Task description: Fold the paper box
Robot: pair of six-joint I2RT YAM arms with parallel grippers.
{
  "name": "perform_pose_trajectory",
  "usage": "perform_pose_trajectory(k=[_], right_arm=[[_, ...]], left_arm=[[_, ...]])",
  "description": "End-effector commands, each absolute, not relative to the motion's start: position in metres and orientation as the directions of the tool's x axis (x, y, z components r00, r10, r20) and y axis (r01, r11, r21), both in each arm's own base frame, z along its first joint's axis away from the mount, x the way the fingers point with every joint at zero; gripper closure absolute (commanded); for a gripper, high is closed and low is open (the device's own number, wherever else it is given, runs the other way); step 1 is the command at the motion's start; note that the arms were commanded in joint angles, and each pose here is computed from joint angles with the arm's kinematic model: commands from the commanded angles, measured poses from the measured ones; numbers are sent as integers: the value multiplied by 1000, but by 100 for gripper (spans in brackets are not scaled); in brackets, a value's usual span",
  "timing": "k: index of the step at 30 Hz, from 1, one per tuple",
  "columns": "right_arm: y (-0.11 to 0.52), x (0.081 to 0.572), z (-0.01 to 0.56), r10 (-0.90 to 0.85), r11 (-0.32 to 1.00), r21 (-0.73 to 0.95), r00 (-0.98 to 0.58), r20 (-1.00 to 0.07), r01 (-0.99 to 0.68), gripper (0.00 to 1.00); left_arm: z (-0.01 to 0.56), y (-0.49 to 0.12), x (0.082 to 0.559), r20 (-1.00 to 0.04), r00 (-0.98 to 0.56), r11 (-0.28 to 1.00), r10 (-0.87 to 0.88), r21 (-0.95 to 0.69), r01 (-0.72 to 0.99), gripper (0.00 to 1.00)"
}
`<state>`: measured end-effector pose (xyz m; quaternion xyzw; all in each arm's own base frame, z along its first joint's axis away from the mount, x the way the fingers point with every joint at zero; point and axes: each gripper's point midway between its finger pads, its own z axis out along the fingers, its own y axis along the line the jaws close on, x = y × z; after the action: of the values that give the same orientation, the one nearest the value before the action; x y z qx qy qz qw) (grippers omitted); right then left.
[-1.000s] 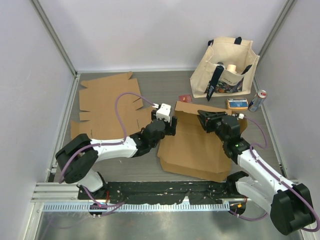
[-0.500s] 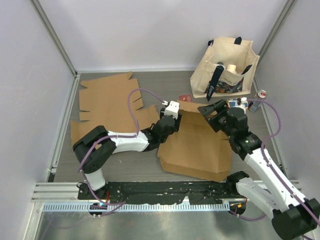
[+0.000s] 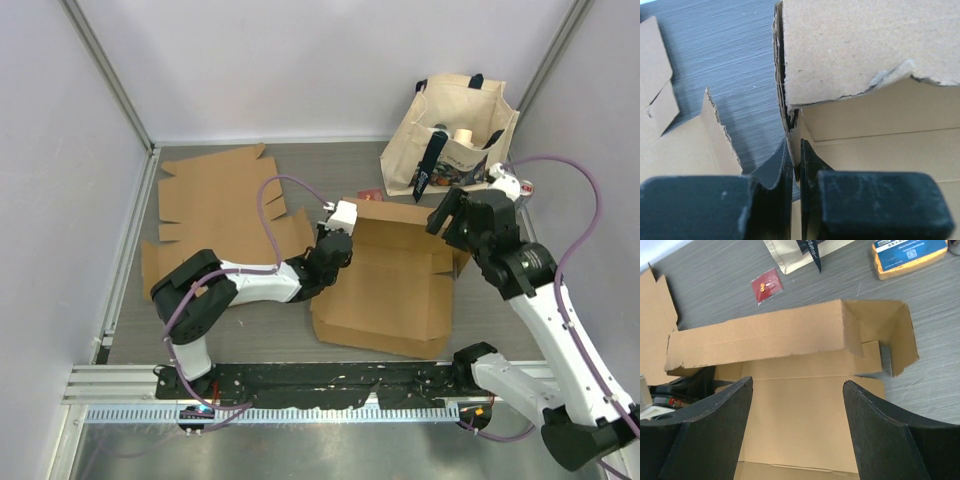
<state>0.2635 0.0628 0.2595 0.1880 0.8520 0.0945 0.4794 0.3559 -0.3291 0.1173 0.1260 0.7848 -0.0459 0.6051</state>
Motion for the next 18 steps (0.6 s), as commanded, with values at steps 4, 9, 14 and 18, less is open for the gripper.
perform_pose_trajectory(k=[4, 9, 14, 18], right_arm=[[71, 276, 235, 287, 958, 225, -597, -749, 178, 24], [59, 291, 223, 288, 957, 204, -600, -746, 206, 24], [75, 300, 217, 350, 931, 339, -604, -716, 137, 25], [71, 306, 209, 412, 896, 426, -592, -693, 126, 26]], left_arm=[[141, -291, 346, -974, -213, 987, 83, 51, 150, 98], [138, -284, 341, -969, -232, 988, 84, 50, 148, 100], [135, -285, 340, -969, -242, 990, 42, 8, 140, 100], [134, -290, 338, -968, -251, 988, 23, -16, 154, 100]])
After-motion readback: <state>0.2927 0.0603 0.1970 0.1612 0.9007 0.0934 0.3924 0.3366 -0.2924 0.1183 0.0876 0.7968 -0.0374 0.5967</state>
